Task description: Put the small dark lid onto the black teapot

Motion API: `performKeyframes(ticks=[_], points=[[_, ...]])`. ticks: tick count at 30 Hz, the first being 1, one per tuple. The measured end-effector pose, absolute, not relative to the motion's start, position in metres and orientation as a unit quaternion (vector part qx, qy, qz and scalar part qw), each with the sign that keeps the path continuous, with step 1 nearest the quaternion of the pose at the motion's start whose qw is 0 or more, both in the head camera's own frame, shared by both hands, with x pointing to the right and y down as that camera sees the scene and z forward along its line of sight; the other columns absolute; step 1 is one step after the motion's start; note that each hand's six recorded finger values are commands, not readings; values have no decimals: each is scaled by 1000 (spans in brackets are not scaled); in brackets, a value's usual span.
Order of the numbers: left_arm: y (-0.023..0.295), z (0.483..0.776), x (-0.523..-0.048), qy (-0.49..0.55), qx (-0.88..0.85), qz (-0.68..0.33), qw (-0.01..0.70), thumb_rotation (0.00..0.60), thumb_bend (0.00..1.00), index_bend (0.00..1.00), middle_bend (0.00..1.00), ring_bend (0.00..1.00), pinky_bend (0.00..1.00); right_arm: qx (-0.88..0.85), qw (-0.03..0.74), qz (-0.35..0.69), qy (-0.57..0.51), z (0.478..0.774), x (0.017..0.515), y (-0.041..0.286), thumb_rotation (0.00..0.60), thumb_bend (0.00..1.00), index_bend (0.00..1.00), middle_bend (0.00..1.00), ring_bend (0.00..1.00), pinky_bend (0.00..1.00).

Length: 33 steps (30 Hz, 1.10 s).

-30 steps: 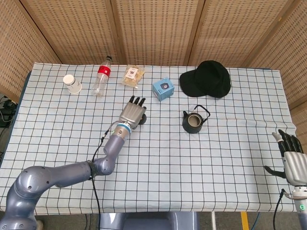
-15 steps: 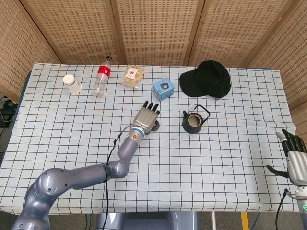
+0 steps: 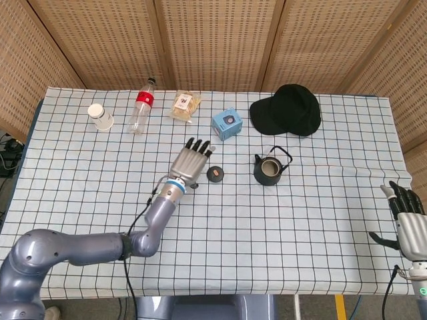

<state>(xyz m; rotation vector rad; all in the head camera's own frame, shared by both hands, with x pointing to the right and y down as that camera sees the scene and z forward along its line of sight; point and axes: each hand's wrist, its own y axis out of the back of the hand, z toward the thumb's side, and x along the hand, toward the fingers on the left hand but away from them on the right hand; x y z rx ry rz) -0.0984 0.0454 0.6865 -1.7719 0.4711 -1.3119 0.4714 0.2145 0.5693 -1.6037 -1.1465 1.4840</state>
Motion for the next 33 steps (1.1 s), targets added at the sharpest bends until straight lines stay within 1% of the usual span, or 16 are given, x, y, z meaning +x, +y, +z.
performKeyframes(ticks=[4, 8, 11, 17, 20, 24, 27, 30, 33], points=[[52, 652, -148, 237, -695, -518, 437, 600, 105, 5, 0, 0, 0, -615, 332, 569, -433, 572, 468, 217, 600, 123, 68, 0, 0, 0], [67, 616, -227, 285, -662, -529, 448, 600, 106, 1, 0, 0, 0, -615, 333, 571, -430, 573, 466, 217, 600, 123, 67, 0, 0, 0], [87, 603, -281, 315, -640, -547, 439, 600, 106, 0, 0, 0, 0, -615, 334, 573, -427, 575, 465, 218, 600, 123, 68, 0, 0, 0], [137, 591, -363, 352, -618, -578, 401, 600, 105, 0, 0, 0, 0, -612, 337, 575, -426, 577, 463, 216, 600, 123, 68, 0, 0, 0], [158, 584, -391, 368, -606, -589, 388, 600, 105, 0, 0, 0, 0, -610, 342, 574, -426, 578, 462, 215, 600, 123, 68, 0, 0, 0], [177, 577, -415, 385, -598, -595, 374, 600, 106, 0, 0, 0, 0, -610, 342, 571, -430, 579, 459, 213, 600, 123, 68, 0, 0, 0], [186, 574, -425, 391, -597, -595, 369, 600, 105, 0, 0, 0, 0, -612, 346, 566, -432, 578, 452, 209, 600, 123, 68, 0, 0, 0], [190, 573, -435, 405, -600, -592, 355, 600, 106, 0, 0, 0, 0, -616, 360, 555, -428, 575, 435, 198, 600, 123, 69, 0, 0, 0], [191, 573, -445, 420, -605, -588, 335, 600, 106, 0, 0, 0, 0, -624, 375, 538, -425, 570, 409, 183, 600, 123, 92, 0, 0, 0]])
